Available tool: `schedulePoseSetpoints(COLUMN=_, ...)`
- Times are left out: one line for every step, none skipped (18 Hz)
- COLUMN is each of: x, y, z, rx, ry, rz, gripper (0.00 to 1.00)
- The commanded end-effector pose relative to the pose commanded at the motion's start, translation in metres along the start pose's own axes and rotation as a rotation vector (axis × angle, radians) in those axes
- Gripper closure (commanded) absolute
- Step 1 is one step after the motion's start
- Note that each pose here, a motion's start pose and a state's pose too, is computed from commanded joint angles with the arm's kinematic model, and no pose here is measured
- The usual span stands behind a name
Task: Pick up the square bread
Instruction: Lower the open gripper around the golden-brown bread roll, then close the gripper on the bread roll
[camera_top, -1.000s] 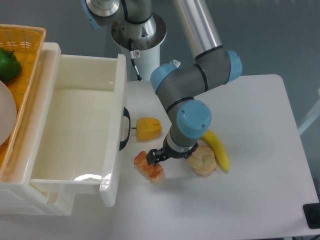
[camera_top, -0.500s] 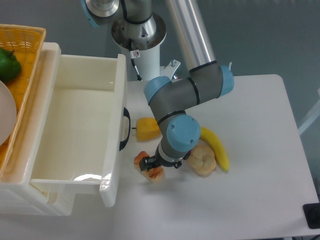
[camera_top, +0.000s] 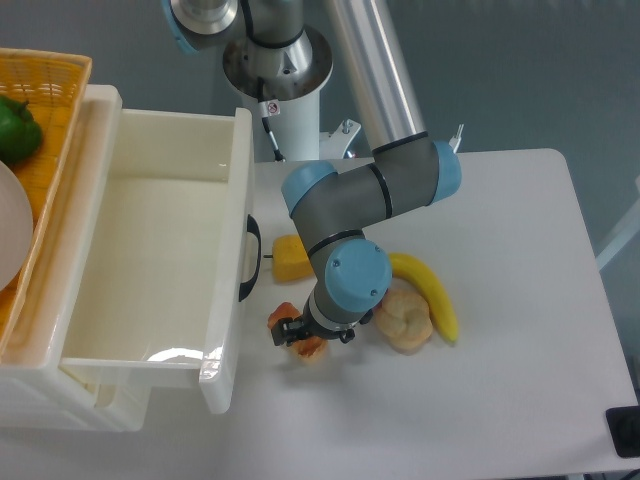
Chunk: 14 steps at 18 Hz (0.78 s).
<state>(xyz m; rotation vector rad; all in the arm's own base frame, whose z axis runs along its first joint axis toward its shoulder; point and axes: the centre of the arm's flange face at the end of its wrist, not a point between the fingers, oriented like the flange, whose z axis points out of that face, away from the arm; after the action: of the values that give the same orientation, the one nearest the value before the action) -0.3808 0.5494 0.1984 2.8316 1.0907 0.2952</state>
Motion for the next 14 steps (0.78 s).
schedulePoseSetpoints(x=0.0019, y=0.0000, z=0.0013, rx=-0.002, ry=0.000, rz=0.003, gripper=0.00)
schedulePoseSetpoints(x=0.0027, y=-0.0001, z=0.0025, rx=-0.004, ry=0.000, rz=0.004, gripper=0.01)
schedulePoseSetpoints(x=0.0017, y=-0.0002, z=0.0023, rx=-0.004, ry=0.000, rz=0.001, gripper=0.03)
schedulePoseSetpoints(x=0.0027, y=-0.0001, z=0.0025, rx=-0.004, ry=0.000, rz=0.003, gripper=0.03)
schedulePoseSetpoints(x=0.0027, y=-0.0001, z=0.0025, rx=-0.004, ry=0.000, rz=0.003, gripper=0.04)
schedulePoseSetpoints(x=0.0029, y=-0.0001, z=0.0025, rx=-0.004, ry=0.001, rz=0.003, gripper=0.08)
schedulePoseSetpoints(x=0.0029, y=-0.0001, z=0.0025, rx=-0.004, ry=0.001, rz=0.004, gripper=0.10)
schedulePoseSetpoints(x=0.0027, y=0.0003, z=0.0032, rx=-0.005, ry=0.000, rz=0.005, gripper=0.14)
schedulePoseSetpoints(x=0.0021, y=-0.0003, z=0.0061, rx=-0.010, ry=-0.001, rz=0.005, gripper=0.14)
schedulePoseSetpoints(x=0.0019, y=-0.0005, z=0.0070, rx=-0.011, ry=-0.001, rz=0.005, gripper=0.14)
schedulePoseSetpoints(x=0.0018, y=-0.0005, z=0.0071, rx=-0.012, ry=-0.003, rz=0.005, gripper=0.14)
schedulePoseSetpoints(x=0.0019, y=-0.0005, z=0.0071, rx=-0.011, ry=-0.001, rz=0.005, gripper=0.14)
schedulePoseSetpoints(x=0.0016, y=-0.0003, z=0.0087, rx=-0.015, ry=-0.002, rz=0.004, gripper=0.14)
schedulePoseSetpoints(x=0.0016, y=-0.0003, z=0.0087, rx=-0.015, ry=-0.002, rz=0.004, gripper=0.15)
